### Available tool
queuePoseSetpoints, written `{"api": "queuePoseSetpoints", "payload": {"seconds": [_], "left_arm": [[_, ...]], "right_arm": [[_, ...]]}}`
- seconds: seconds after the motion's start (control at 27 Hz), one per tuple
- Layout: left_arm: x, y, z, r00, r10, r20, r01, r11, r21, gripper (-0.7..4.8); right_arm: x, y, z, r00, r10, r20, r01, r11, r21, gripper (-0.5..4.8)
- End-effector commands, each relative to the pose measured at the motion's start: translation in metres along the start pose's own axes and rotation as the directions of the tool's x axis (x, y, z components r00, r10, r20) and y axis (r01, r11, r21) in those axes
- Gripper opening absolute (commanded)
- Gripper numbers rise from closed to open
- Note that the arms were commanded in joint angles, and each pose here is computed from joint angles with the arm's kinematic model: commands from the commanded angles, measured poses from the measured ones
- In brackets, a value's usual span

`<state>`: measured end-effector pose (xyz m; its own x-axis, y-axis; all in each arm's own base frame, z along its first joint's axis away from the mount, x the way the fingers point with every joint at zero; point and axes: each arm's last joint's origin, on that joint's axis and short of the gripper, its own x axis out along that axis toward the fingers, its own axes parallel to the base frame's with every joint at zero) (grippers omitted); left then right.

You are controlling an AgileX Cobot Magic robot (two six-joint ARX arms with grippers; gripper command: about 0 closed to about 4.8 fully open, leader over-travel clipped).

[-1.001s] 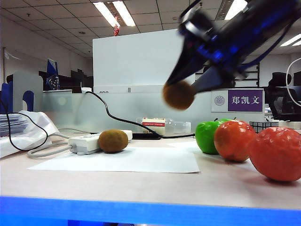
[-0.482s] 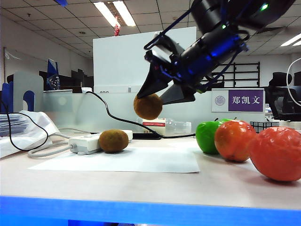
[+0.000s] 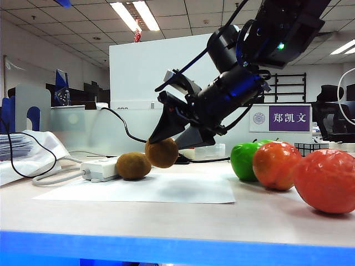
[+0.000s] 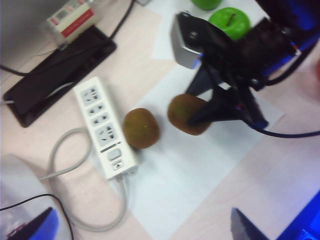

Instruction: Put the same fruits together.

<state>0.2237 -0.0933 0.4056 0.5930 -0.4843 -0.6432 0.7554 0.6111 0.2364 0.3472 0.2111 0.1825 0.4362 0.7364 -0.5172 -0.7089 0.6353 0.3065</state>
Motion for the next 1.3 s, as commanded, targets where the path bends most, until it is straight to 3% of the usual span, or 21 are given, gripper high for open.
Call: {"api": "queuePoseSetpoints", "payload": {"seconds": [0.04,0.48,0.52,0.63,0.67,0.82,0.96,1.3], "left_arm": [[-0.003,0.003,0.000,1.000,0.014,0.017,-0.014,1.000,-0.002,4.79],[-0.003,0.004,0.000,1.000,0.019,0.015,-0.019,1.000,-0.007,4.79],[-0.003,0.004,0.000,1.000,0.019,0.015,-0.018,1.000,-0.007,4.79],[-0.003,0.004,0.000,1.000,0.018,0.014,-0.018,1.000,-0.007,4.79],[-0.003,0.004,0.000,1.000,0.018,0.014,-0.018,1.000,-0.007,4.79],[-0.003,0.004,0.000,1.000,0.019,0.015,-0.018,1.000,-0.007,4.79],[-0.003,0.004,0.000,1.000,0.019,0.015,-0.018,1.000,-0.007,4.79],[-0.003,0.004,0.000,1.000,0.019,0.015,-0.018,1.000,-0.007,4.79]], "right_arm": [[0.001,0.001,0.004,1.000,0.012,0.025,-0.011,1.000,-0.024,-0.08],[0.011,-0.004,-0.005,1.000,0.012,0.013,-0.012,1.000,-0.020,-0.03],[0.012,-0.005,-0.005,1.000,0.013,0.010,-0.012,1.000,-0.019,0.14],[0.013,-0.005,-0.007,1.000,0.012,0.007,-0.012,1.000,-0.015,2.39],[0.013,-0.005,-0.006,1.000,0.012,0.008,-0.011,1.000,-0.013,2.66],[0.013,-0.005,-0.005,1.000,0.014,0.020,-0.014,1.000,-0.019,2.76],[0.013,-0.005,-0.005,1.000,0.013,0.024,-0.012,1.000,-0.017,4.25],[0.013,-0.005,-0.004,0.999,0.015,0.029,-0.014,1.000,-0.015,4.37]]}}
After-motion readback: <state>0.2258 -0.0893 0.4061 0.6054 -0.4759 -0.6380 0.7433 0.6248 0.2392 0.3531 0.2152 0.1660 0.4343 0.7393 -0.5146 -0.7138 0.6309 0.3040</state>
